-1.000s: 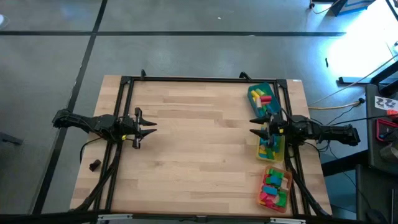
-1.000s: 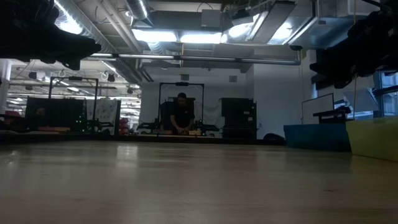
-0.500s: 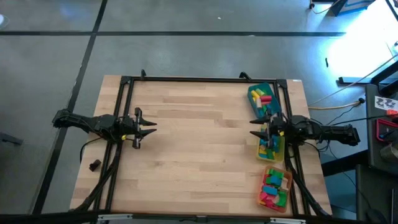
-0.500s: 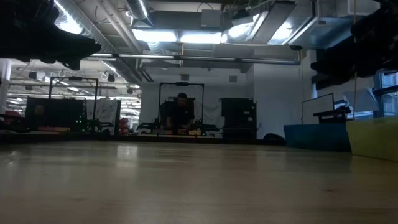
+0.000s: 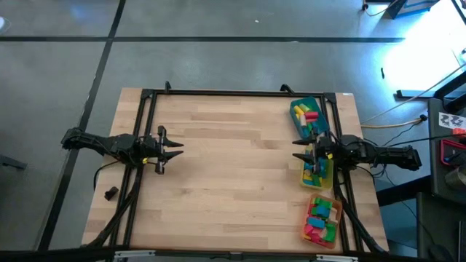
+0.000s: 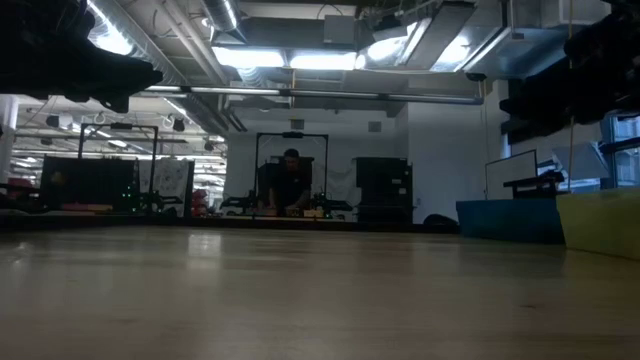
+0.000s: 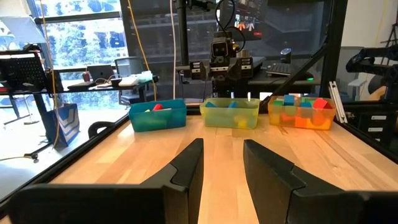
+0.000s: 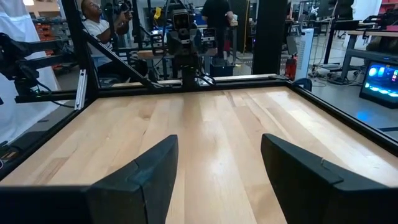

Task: Sort blocks by size
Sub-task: Return to Home Position

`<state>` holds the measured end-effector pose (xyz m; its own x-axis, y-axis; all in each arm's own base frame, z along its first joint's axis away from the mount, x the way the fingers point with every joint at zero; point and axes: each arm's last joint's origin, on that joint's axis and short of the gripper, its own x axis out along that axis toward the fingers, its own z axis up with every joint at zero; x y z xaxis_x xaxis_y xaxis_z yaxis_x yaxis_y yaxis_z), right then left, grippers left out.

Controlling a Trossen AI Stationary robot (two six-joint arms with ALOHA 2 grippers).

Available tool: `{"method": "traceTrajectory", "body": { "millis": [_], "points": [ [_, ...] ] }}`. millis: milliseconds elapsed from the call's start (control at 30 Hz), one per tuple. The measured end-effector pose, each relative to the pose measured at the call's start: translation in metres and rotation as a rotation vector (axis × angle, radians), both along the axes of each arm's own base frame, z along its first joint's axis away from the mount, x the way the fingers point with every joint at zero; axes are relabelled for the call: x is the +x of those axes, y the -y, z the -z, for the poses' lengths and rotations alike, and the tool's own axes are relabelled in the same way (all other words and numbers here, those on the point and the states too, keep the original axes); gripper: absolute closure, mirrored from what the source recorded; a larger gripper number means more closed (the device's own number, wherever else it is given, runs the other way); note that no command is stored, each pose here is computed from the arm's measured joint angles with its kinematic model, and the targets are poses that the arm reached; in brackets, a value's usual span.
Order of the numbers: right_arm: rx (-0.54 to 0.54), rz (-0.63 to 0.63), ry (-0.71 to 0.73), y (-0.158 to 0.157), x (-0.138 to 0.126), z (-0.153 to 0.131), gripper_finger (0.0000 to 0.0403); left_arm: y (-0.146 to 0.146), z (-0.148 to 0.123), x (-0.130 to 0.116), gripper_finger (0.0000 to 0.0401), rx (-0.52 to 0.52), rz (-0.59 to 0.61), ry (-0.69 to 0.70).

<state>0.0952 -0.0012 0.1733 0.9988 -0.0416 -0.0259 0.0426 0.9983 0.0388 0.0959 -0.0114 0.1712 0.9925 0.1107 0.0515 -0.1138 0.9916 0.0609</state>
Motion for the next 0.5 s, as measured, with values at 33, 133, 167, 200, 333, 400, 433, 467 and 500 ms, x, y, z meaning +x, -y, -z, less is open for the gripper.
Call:
{"method": "traceTrajectory", "body": {
  "millis": [33, 133, 167, 200, 333, 400, 433, 467, 500],
  "points": [
    [0.0, 0.0, 0.0, 0.0, 0.0, 0.0, 0.0171, 0.0, 0.0, 0.0, 0.0301, 0.0, 0.0, 0.0],
    [0.0, 0.0, 0.001, 0.0, 0.0, 0.0, 0.0171, 0.0, 0.0, 0.0, 0.0301, 0.0, 0.0, 0.0],
    [0.0, 0.0, 0.001, 0.0, 0.0, 0.0, 0.0171, 0.0, 0.0, 0.0, 0.0301, 0.0, 0.0, 0.0],
    [0.0, 0.0, 0.002, 0.0, 0.0001, -0.0001, 0.0171, 0.0, 0.0, 0.0, 0.0301, 0.0, 0.0, 0.0],
    [0.0, 0.0, 0.004, 0.0, 0.0001, -0.0002, 0.0171, 0.0, 0.0, 0.0, 0.0301, 0.0, 0.0, 0.0],
    [0.0, 0.0, 0.005, 0.0, 0.0001, -0.0002, 0.0171, 0.0, 0.0, 0.0, 0.0301, 0.0, 0.0, 0.0],
    [0.0, 0.0, 0.005, 0.0, 0.0001, -0.0002, 0.0171, 0.0, 0.0, 0.0, 0.0301, 0.0, 0.0, 0.0],
    [0.0, 0.0, 0.005, 0.0, 0.0001, -0.0002, 0.0171, 0.0, 0.0, 0.0, 0.0301, 0.0, 0.0, 0.0],
    [0.0, 0.0, 0.005, 0.0, 0.0001, -0.0002, 0.0171, 0.0, 0.0, 0.0, 0.0301, 0.0, 0.0, 0.0]
  ]
}}
